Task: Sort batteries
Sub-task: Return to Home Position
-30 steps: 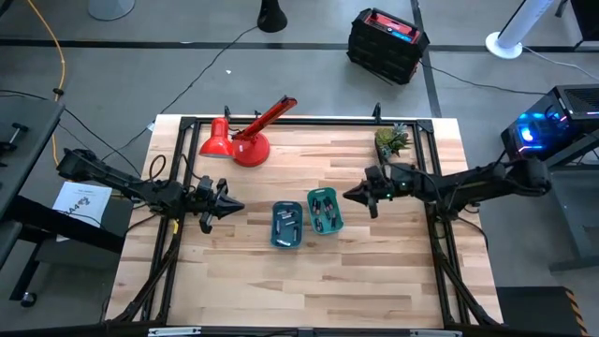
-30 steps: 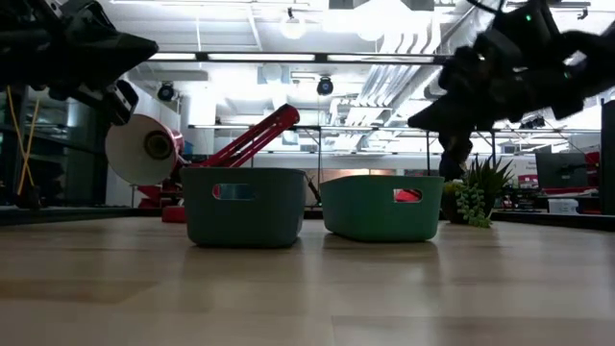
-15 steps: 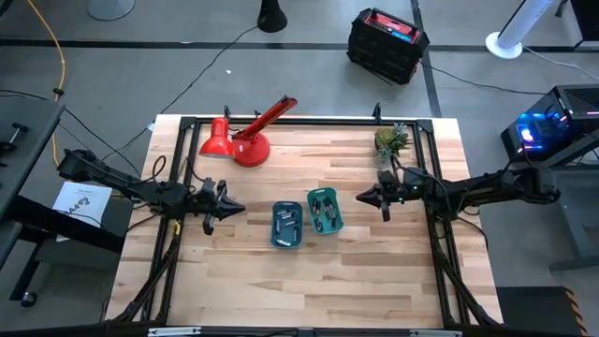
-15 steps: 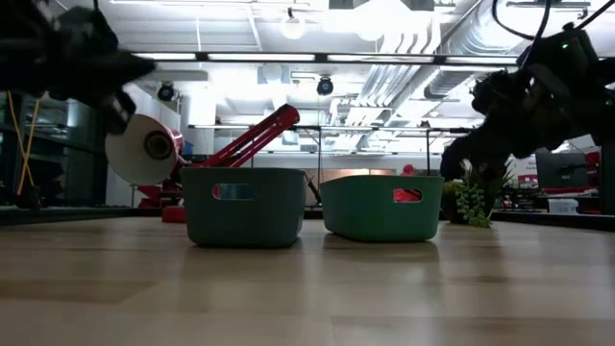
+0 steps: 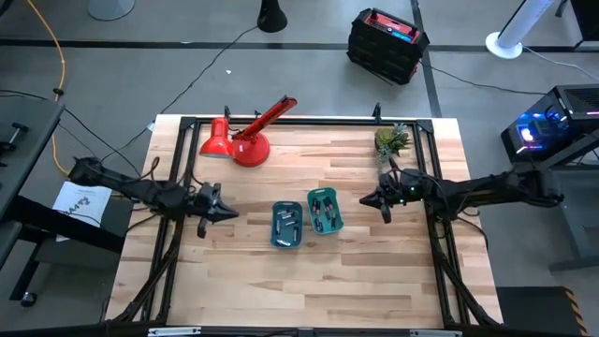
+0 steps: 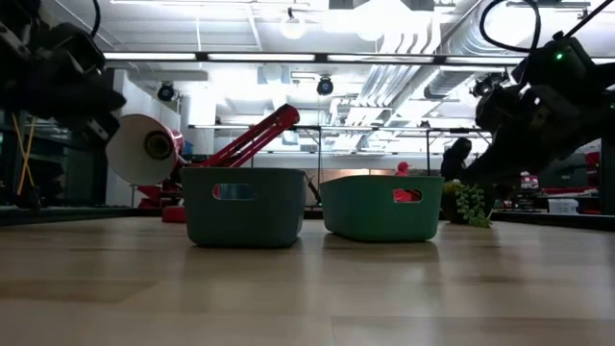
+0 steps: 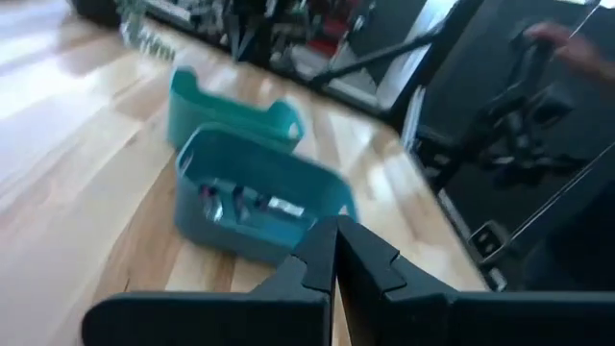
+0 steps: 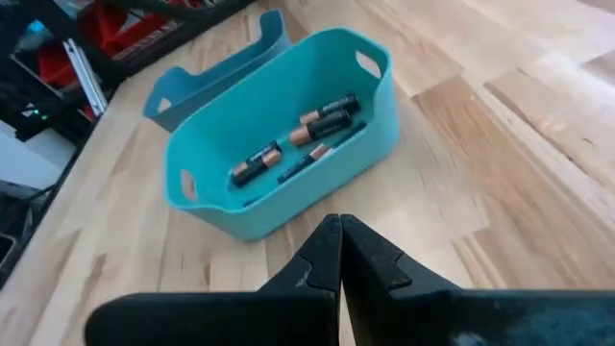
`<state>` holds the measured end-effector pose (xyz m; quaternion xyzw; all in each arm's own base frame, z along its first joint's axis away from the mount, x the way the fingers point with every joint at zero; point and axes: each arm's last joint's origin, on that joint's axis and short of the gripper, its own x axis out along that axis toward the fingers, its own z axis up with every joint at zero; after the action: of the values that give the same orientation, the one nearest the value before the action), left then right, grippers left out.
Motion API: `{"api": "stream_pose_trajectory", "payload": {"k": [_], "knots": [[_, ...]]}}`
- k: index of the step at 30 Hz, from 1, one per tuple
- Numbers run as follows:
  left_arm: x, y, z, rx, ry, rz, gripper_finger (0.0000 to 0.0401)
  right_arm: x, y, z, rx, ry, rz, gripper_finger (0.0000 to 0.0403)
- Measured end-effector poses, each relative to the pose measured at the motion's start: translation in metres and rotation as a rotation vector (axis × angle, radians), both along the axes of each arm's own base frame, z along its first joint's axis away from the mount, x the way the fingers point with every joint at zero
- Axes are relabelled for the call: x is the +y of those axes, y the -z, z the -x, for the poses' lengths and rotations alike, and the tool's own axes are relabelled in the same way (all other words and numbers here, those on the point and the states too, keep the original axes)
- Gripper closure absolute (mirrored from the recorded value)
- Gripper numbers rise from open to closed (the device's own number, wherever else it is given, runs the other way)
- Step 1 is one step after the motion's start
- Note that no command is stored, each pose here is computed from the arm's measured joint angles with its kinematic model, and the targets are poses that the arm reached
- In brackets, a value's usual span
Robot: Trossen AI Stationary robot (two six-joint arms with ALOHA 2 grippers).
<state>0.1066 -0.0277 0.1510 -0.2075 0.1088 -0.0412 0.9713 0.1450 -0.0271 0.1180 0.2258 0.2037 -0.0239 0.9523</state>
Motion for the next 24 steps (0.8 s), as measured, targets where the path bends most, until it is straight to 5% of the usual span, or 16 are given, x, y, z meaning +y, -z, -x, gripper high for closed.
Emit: {"api": "stream_pose_trajectory", "payload": {"k": [10,19,24], "knots": [[0.002,-0.009,0.005,-0.101,0.0,0.031,0.0401,0.007,-0.021,0.031,-0.088,0.0,0.023,0.0403],[0.003,-0.016,0.01,-0.18,-0.001,0.056,0.0401,0.011,-0.062,0.051,-0.531,0.024,0.132,0.0403],[0.004,-0.02,0.013,-0.23,0.001,0.072,0.0401,0.012,-0.067,0.052,-0.589,0.032,0.144,0.0403]]}}
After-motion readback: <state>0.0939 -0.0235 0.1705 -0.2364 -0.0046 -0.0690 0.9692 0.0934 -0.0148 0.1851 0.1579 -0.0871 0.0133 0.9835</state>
